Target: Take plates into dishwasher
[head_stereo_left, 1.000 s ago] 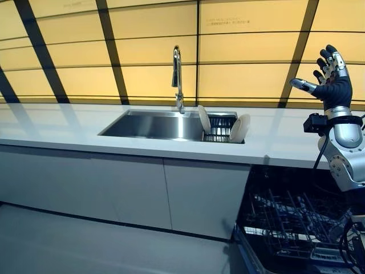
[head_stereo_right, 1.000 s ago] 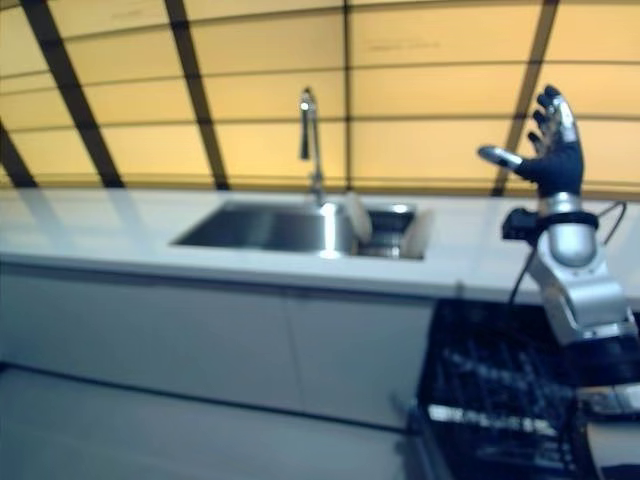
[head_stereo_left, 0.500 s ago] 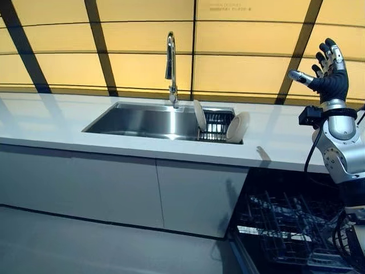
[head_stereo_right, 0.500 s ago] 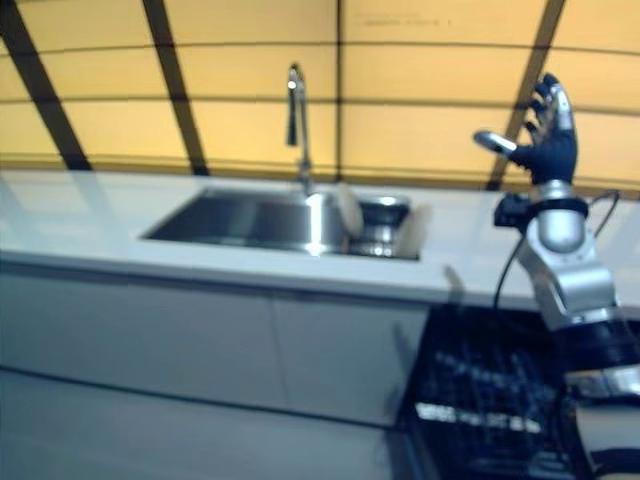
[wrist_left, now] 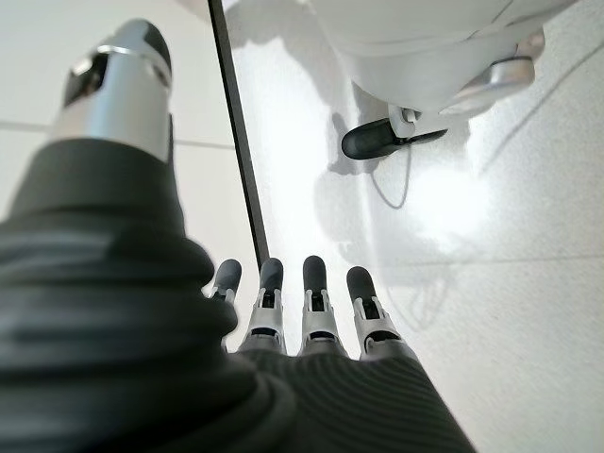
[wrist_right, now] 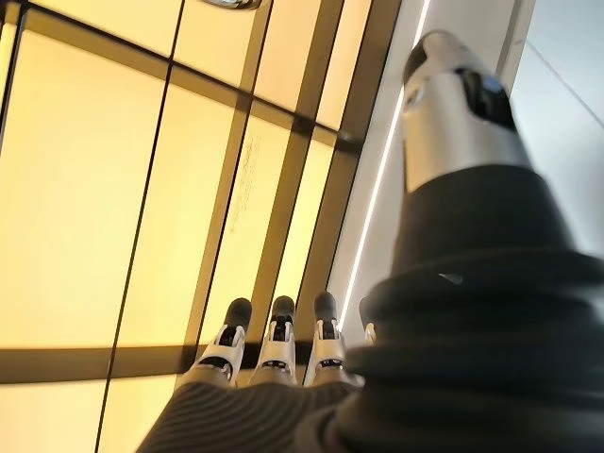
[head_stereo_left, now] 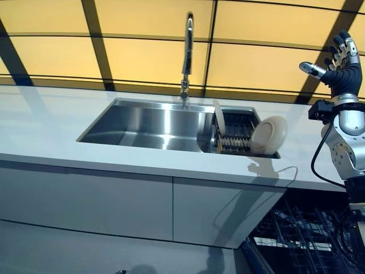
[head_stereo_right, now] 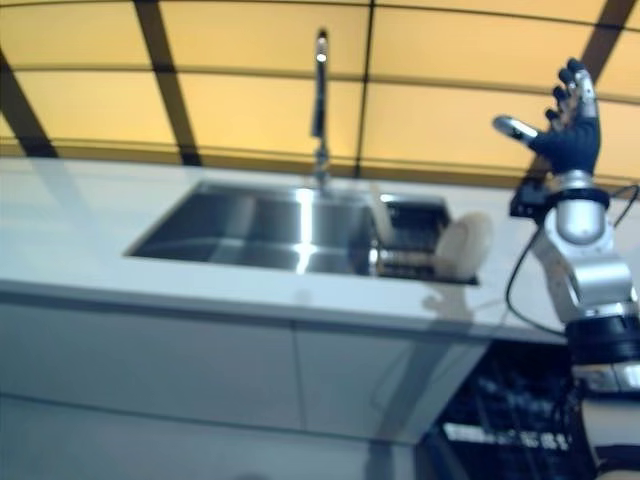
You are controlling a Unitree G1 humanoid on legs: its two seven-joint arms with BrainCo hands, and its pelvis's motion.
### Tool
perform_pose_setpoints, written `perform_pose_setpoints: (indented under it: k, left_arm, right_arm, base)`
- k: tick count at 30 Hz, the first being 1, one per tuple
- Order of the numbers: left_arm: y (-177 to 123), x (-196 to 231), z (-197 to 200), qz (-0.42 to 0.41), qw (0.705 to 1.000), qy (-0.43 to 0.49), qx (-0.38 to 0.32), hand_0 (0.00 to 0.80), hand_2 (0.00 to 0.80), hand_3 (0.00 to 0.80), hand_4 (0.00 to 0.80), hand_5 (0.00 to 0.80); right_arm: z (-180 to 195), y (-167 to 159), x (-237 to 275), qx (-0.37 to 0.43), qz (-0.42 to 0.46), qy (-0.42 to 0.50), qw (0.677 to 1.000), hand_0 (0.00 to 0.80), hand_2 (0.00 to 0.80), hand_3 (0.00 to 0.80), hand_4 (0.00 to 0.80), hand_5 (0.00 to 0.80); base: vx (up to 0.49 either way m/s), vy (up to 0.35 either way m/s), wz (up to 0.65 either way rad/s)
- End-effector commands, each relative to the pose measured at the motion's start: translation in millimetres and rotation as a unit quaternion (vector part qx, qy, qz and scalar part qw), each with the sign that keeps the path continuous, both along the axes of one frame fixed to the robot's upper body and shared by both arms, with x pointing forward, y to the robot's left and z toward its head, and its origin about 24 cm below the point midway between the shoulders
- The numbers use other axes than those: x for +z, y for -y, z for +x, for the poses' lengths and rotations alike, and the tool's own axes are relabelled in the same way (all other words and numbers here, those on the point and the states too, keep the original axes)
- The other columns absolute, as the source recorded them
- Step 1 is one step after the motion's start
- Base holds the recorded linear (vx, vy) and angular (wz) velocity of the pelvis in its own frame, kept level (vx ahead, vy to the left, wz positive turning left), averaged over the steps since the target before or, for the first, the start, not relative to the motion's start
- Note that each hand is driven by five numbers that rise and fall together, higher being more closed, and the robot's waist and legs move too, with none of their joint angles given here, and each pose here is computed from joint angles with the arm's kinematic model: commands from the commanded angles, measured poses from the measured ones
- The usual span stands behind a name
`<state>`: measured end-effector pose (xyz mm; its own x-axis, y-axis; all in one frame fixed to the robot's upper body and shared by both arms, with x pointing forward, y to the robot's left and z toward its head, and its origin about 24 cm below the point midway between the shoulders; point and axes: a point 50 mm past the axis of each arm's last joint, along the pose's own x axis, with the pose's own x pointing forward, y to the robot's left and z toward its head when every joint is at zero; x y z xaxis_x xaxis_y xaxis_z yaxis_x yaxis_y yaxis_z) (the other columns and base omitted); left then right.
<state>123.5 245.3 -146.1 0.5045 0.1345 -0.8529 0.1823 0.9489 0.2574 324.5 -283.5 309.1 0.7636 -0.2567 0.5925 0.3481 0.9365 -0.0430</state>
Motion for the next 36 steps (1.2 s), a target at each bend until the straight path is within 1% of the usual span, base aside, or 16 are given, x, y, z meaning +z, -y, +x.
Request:
perform_pose_setpoints:
  k: [1,8,15,21,27,33,36]
  left_arm:
    - [-14.7,1.7,-9.2,0.025,0.999,-0.01,-0.016,0.0,0.0,0.0,0.0,0.0]
    - [-26.3,3.0,-14.8,0.034,0.999,-0.025,0.001,0.0,0.0,0.0,0.0,0.0]
    - [-23.6,0.2,-22.3,0.027,0.999,-0.035,-0.001,0.0,0.0,0.0,0.0,0.0]
    - [-22.4,-0.4,-23.3,0.031,0.999,-0.032,0.011,0.0,0.0,0.0,0.0,0.0]
    - [-28.9,1.3,-22.6,0.037,0.998,-0.035,0.037,0.0,0.0,0.0,0.0,0.0]
    - [-32.6,-0.9,-34.3,0.046,0.997,-0.049,0.043,0.0,0.0,0.0,0.0,0.0]
    - [-39.3,0.5,-38.4,0.05,0.996,-0.05,0.054,0.0,0.0,0.0,0.0,0.0]
  right_arm:
    - [-22.3,14.6,26.0,-0.02,-0.007,0.071,0.997,0.0,0.0,0.0,0.0,0.0]
    - [-19.2,19.8,22.4,-0.031,-0.01,0.065,0.997,0.0,0.0,0.0,0.0,0.0]
    - [-19.7,31.8,19.0,-0.05,-0.007,0.053,0.997,0.0,0.0,0.0,0.0,0.0]
    - [-17.0,30.9,23.7,-0.049,-0.008,0.046,0.998,0.0,0.0,0.0,0.0,0.0]
    - [-9.6,33.1,36.6,-0.046,-0.004,0.054,0.997,0.0,0.0,0.0,0.0,0.0]
    - [-14.9,42.1,38.8,-0.05,-0.006,0.054,0.997,0.0,0.0,0.0,0.0,0.0]
    - [-15.7,38.7,36.9,-0.047,-0.011,0.057,0.997,0.0,0.0,0.0,0.0,0.0]
  base:
    - [0.123,0.189,0.08]
    - [0.124,0.201,0.04]
    - [0.062,0.176,-0.01]
    - [0.104,0.213,-0.05]
    - [0.241,-0.054,0.03]
    - [0.282,-0.106,0.42]
    - [0.306,-0.245,0.44]
